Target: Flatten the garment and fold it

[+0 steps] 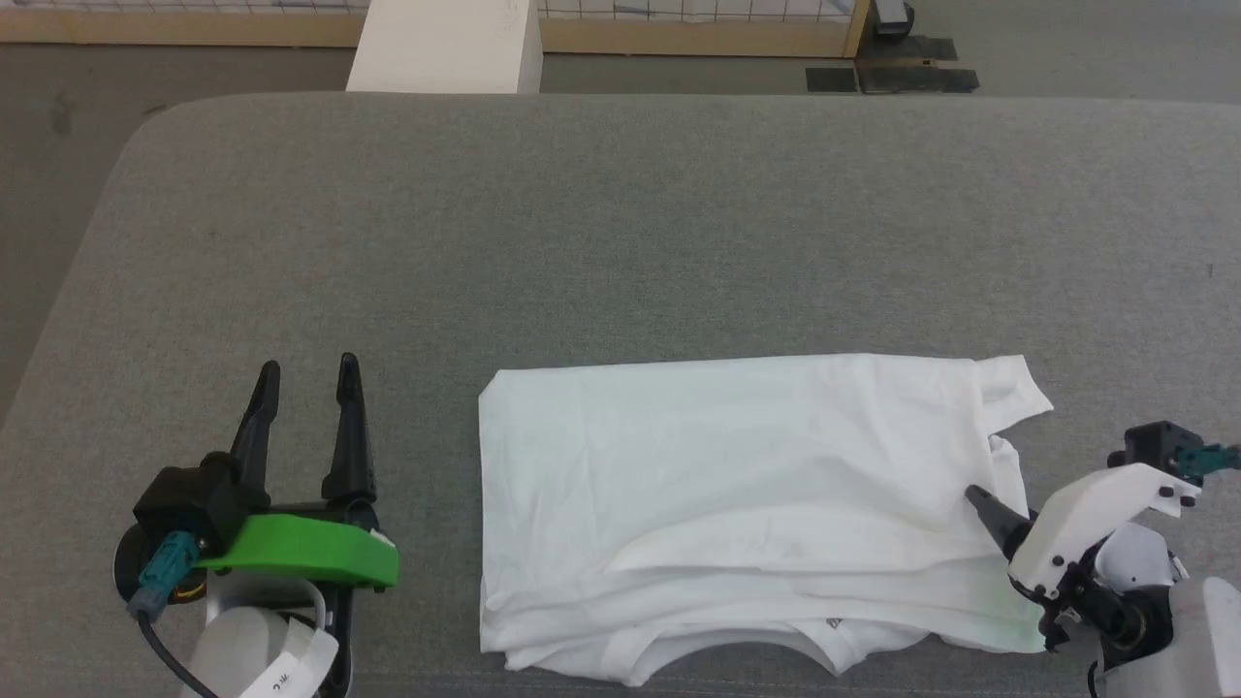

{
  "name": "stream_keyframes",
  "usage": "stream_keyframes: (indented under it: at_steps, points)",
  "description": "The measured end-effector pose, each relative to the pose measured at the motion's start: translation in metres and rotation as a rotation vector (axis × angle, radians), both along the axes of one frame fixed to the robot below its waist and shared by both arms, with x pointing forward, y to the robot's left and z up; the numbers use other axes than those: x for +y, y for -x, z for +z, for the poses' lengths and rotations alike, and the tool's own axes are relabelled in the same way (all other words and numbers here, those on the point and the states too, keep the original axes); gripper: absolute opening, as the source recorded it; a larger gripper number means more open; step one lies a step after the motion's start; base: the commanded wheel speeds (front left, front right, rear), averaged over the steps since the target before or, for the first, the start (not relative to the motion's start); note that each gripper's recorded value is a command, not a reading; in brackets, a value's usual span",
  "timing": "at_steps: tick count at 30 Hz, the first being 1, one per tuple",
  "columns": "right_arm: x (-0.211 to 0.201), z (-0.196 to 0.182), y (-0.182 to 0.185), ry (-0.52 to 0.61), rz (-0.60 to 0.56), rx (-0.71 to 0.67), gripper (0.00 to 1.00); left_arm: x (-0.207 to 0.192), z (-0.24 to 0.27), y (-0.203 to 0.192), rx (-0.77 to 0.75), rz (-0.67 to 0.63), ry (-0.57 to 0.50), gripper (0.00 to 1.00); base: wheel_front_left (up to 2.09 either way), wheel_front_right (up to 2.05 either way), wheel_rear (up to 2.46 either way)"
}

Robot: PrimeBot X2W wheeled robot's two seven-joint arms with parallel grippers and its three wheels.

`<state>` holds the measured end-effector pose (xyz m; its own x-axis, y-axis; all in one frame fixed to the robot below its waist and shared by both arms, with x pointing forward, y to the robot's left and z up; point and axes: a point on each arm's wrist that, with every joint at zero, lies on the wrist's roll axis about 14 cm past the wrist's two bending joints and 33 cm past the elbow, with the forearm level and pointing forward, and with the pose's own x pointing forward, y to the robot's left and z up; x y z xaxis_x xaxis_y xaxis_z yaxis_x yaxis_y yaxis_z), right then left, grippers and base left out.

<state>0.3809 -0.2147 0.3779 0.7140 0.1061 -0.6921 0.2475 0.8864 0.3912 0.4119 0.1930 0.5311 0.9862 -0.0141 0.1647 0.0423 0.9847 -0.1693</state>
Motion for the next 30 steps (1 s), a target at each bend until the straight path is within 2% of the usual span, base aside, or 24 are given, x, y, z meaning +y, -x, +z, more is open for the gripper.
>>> stream_keyframes:
  at_steps: [13, 14, 15, 17, 18, 19, 25, 30]
  points:
    - [0.038, -0.014, -0.007, -0.113, 0.127, 0.133, 1.00, 0.004, -0.010, 0.002, 0.026, 0.011, -0.009, 1.00, 0.00, 0.00, 0.00]
    - [0.042, -0.014, -0.007, -0.127, 0.135, 0.134, 0.87, 0.004, -0.010, 0.002, 0.028, 0.011, -0.009, 1.00, 0.00, 0.00, 0.00]
    - [0.049, -0.013, -0.006, -0.153, 0.148, 0.132, 0.47, 0.003, -0.011, 0.002, 0.029, 0.010, -0.008, 1.00, 0.00, 0.00, 0.00]
    - [0.057, -0.012, -0.006, -0.167, 0.168, 0.131, 0.23, 0.003, -0.011, 0.001, 0.030, 0.009, -0.008, 1.00, 0.00, 0.00, 0.00]
    - [0.062, -0.012, -0.005, -0.175, 0.176, 0.130, 0.05, 0.002, -0.011, 0.001, 0.030, 0.009, -0.007, 1.00, 0.00, 0.00, 0.00]
    - [0.064, -0.011, -0.006, -0.178, 0.175, 0.121, 0.00, 0.002, -0.011, 0.001, 0.030, 0.008, -0.007, 1.00, 0.00, 0.00, 0.00]
    - [0.056, -0.012, -0.007, -0.127, 0.136, 0.081, 0.00, 0.000, -0.011, 0.001, 0.030, 0.004, -0.001, 1.00, 0.00, 0.00, 0.00]
    - [0.018, -0.009, -0.007, -0.008, 0.045, 0.041, 0.00, -0.002, -0.010, 0.001, 0.028, 0.000, 0.000, 1.00, 0.00, 0.00, 0.00]
